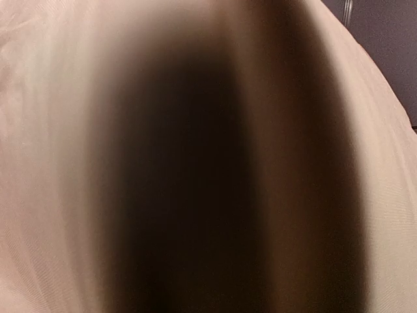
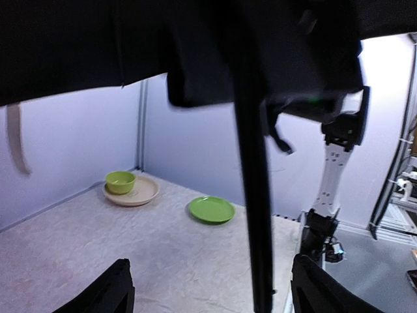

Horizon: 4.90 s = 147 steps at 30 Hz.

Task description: Put away the umbrella

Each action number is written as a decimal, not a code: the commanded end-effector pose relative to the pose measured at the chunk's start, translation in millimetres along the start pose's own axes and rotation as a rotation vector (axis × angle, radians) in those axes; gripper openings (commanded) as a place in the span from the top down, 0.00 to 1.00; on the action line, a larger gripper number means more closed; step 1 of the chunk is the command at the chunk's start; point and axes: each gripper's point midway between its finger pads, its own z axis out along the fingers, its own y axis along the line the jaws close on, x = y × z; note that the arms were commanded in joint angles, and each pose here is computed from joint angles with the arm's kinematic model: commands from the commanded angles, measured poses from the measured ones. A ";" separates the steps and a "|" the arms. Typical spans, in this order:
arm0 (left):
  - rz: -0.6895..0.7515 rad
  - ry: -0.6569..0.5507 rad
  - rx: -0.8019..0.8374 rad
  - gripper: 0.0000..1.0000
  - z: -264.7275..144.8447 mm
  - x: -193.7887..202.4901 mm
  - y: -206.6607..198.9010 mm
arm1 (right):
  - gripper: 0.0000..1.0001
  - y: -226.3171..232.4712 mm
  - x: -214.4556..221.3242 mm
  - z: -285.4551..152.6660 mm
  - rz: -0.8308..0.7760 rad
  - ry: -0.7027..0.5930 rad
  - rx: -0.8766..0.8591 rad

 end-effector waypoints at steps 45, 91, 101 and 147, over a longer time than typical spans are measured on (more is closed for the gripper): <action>-0.035 0.018 0.061 1.00 6.8 19.6 -24.8 | 1.00 35.1 -41.2 -16.5 -0.213 -0.233 -0.054; -0.247 -0.078 0.128 0.77 -2.1 21.7 -28.6 | 1.00 -65.1 27.6 -40.2 0.021 -0.127 -0.004; -0.105 0.095 -0.322 0.18 31.4 59.0 42.5 | 1.00 -173.3 36.1 -87.6 0.061 -0.148 0.684; -0.231 -0.018 -0.045 1.00 77.5 57.0 22.6 | 0.86 -98.9 9.0 -105.2 -0.161 -0.185 0.579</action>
